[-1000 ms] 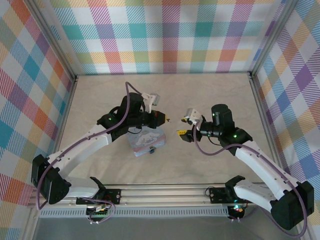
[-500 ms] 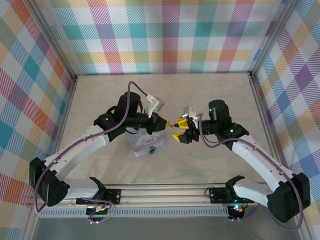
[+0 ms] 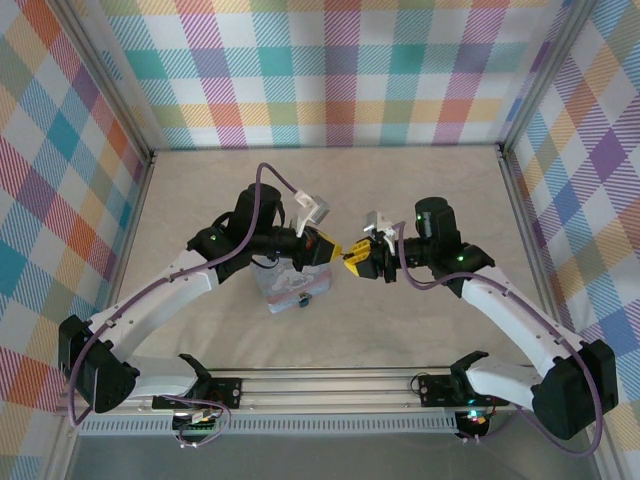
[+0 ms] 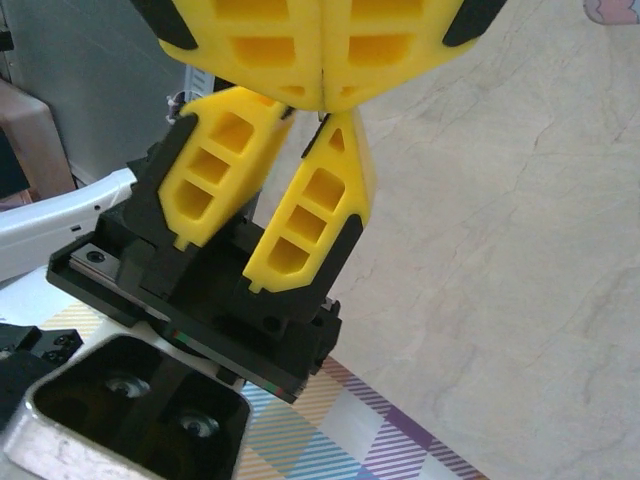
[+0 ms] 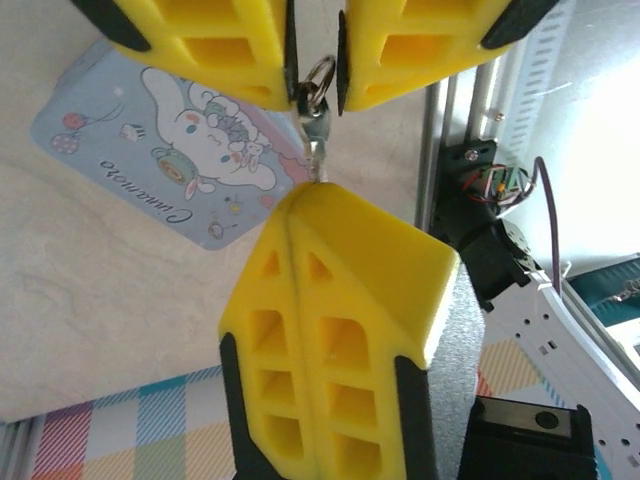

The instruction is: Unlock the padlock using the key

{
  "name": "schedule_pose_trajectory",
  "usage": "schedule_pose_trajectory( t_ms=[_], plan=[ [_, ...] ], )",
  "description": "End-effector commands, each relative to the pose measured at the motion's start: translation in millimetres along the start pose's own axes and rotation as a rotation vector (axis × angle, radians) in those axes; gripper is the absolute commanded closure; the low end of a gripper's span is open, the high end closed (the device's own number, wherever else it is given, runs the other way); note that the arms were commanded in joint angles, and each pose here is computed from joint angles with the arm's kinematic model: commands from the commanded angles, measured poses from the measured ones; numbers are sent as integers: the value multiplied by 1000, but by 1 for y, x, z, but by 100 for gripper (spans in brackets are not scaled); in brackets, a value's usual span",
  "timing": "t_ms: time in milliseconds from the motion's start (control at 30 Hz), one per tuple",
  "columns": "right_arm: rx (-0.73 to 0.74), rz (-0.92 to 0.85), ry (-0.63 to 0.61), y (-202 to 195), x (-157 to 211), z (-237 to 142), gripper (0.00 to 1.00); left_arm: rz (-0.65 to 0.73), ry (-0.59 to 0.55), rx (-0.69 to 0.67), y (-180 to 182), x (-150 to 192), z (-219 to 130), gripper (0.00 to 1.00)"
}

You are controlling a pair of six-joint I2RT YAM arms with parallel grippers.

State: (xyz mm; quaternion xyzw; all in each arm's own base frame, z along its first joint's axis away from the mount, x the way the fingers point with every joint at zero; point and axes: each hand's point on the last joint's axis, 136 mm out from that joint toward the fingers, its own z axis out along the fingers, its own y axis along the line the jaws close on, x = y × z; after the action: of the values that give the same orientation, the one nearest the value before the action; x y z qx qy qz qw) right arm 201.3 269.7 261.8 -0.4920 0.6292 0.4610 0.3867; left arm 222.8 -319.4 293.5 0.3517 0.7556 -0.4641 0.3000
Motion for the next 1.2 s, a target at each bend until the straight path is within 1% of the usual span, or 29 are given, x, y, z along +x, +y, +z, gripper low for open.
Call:
schedule_pose_trajectory(
  t_ms=[0,100,167,567,633,667,833,867,933,967,1067,1167],
  plan=[
    [-52,-31,-33,8,-16,-2,87,37,-32,19,-8,-14,-7,100],
    [-54,-25,-35,7,-15,-1,91,38,-33,25,-8,-15,-7,100],
    [-53,-25,-38,7,-16,-1,92,38,-32,26,-8,-14,-7,100],
    [-56,-12,-51,4,-20,2,81,33,-30,42,-9,-14,-4,100],
    [-61,-9,-50,4,-19,3,81,34,-32,44,-9,-14,-5,100],
    [-63,-8,-49,4,-19,3,82,31,-29,43,-9,-13,-4,100],
    [-46,-13,-39,3,-17,4,98,31,-40,26,-7,-16,-6,100],
    [-33,-15,-35,1,-16,3,100,25,-46,10,-5,-16,-6,98],
    [-3,-23,-26,-2,-15,2,100,12,-68,-29,0,-20,-9,82],
    [20,-25,-18,-4,-13,2,100,-6,-80,-61,5,-21,-11,77],
    [81,-38,6,-12,-9,0,100,-32,-145,-123,15,-35,-19,67],
    [148,-55,32,-21,-5,-1,100,-105,-188,-162,25,-43,-26,60]
  ],
)
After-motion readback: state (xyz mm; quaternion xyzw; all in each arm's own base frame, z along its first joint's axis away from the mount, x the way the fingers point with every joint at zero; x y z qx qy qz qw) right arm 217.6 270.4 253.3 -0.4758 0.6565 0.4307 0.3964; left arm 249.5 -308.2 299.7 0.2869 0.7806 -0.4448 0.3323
